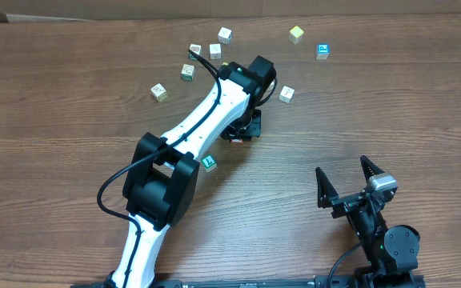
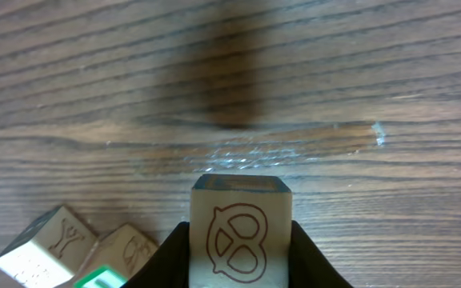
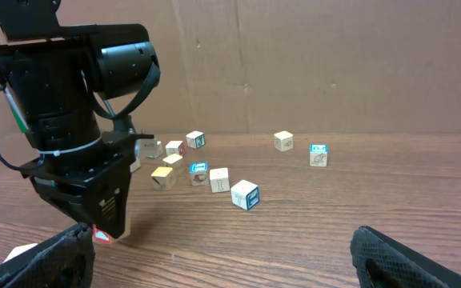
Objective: Form a circle
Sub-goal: 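Close the left gripper on the E block and lift it, then carry the E block with the left gripper toward the 7 and Y blocks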
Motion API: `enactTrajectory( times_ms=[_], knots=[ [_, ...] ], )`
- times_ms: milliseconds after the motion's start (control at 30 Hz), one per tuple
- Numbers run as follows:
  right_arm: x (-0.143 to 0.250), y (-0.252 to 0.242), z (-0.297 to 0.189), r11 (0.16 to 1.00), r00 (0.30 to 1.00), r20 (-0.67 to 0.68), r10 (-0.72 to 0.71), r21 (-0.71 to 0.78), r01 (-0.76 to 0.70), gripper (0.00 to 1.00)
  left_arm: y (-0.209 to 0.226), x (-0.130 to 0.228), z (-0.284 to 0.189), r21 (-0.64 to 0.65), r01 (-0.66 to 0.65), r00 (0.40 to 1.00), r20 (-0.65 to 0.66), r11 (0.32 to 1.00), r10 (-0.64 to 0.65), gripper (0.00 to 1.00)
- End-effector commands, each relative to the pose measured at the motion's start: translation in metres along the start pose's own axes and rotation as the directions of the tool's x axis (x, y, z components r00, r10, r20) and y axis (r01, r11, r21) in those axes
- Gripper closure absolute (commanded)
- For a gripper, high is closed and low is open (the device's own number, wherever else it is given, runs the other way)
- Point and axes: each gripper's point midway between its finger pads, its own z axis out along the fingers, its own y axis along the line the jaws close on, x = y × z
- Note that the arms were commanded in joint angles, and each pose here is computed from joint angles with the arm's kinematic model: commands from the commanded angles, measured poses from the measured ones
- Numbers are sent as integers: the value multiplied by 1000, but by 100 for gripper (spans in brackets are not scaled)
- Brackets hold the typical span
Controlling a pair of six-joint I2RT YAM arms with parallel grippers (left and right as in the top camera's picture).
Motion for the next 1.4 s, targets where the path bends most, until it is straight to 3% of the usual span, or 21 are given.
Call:
enactTrajectory(
  times_ms=[0,33,67,200,467,633,1133,1367],
  knots=[
    [2,-2,0,1000,1000,3,-5,7,5,0,-5,8,13,7,-20,999,-37,1000,20,66],
    [2,-2,0,1000,1000,3,-5,7,5,0,-5,9,13,7,-21,999,-36,1000,21,56],
    [2,-2,0,1000,1000,3,-5,7,5,0,-6,8,13,8,-21,999,-34,1000,21,53],
    [2,-2,0,1000,1000,3,-5,7,5,0,-8,4,13,17,-21,1000,-18,1000,21,48],
    [2,-2,0,1000,1000,3,-5,7,5,0,-11,6,13,17,-30,999,-19,999,30,50],
    [2,-2,0,1000,1000,3,-5,7,5,0,-14,16,13,25,-37,998,-52,999,38,56],
    [2,-2,0,1000,1000,4,-5,6,5,0,-22,25,14,22,17,997,-74,1000,-15,59],
    [2,-2,0,1000,1000,3,-5,7,5,0,-18,29,18,-1,28,996,-81,1000,-28,55]
  ],
)
